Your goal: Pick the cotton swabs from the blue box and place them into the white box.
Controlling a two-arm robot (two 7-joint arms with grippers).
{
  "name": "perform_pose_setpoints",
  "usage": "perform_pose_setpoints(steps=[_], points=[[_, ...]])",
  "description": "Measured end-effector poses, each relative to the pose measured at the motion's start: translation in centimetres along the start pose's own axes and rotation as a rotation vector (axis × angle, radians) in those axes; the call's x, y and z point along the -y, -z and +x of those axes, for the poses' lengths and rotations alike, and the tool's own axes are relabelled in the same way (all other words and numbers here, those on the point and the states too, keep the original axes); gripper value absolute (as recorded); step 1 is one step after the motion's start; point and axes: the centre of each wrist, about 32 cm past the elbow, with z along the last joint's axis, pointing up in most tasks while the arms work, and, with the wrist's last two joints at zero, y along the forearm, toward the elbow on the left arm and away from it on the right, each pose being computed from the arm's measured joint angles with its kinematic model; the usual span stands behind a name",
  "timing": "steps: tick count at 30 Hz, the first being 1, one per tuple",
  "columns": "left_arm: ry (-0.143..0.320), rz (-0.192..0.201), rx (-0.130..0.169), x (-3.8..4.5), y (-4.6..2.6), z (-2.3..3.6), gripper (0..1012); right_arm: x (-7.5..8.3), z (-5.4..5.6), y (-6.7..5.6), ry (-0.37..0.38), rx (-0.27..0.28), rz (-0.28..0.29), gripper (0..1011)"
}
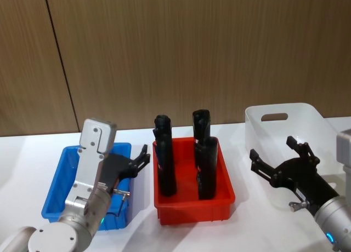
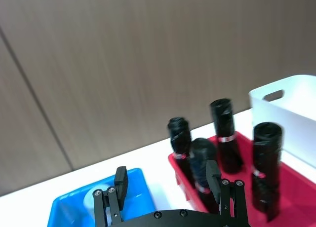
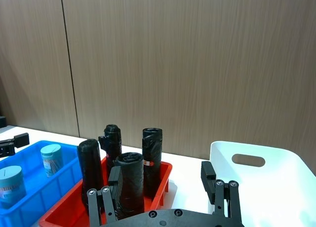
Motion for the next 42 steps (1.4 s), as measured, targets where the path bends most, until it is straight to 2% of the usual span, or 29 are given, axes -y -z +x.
perform_pose_setpoints(steps=[4,6,7,11,12,16,18,21,27,31,36,42], points=[[-0.05,0.034,-0.021,0.12,0.1,0.12,1004,0.0,0.0,0.0,0.0,0.0,0.0,1002],[-0.091,0.06,-0.038,0.18,0.19,0.27,1004,0.0,0.0,0.0,0.0,0.0,0.0,1002],[-0.091,0.06,-0.038,0.18,0.19,0.27,1004,0.0,0.0,0.0,0.0,0.0,0.0,1002],[-0.15,0.099,-0.066,0.12,0.49,0.56,1004,0.0,0.0,0.0,0.0,0.0,0.0,1002],[-0.15,0.099,-0.066,0.12,0.49,0.56,1004,0.0,0.0,0.0,0.0,0.0,0.0,1001],[-0.201,0.143,-0.103,-0.14,0.99,0.95,1004,0.0,0.0,0.0,0.0,0.0,0.0,1001],[-0.207,0.148,-0.108,-0.17,1.05,0.99,1004,0.0,0.0,0.0,0.0,0.0,0.0,1001],[-0.234,0.175,-0.138,-0.38,1.42,1.31,1004,0.0,0.0,0.0,0.0,0.0,0.0,1001],[-0.257,0.21,-0.18,-0.68,2.2,1.97,1004,0.0,0.0,0.0,0.0,0.0,0.0,1001],[-0.26,0.225,-0.198,-0.81,2.63,2.35,1004,0.0,0.0,0.0,0.0,0.0,0.0,1001],[-0.242,0.243,-0.217,-0.91,3.33,3.22,1004,0.0,0.0,0.0,0.0,0.0,0.0,1002],[-0.204,0.25,-0.217,-0.84,3.84,4.08,1004,0.0,0.0,0.0,0.0,0.0,0.0,1002]])
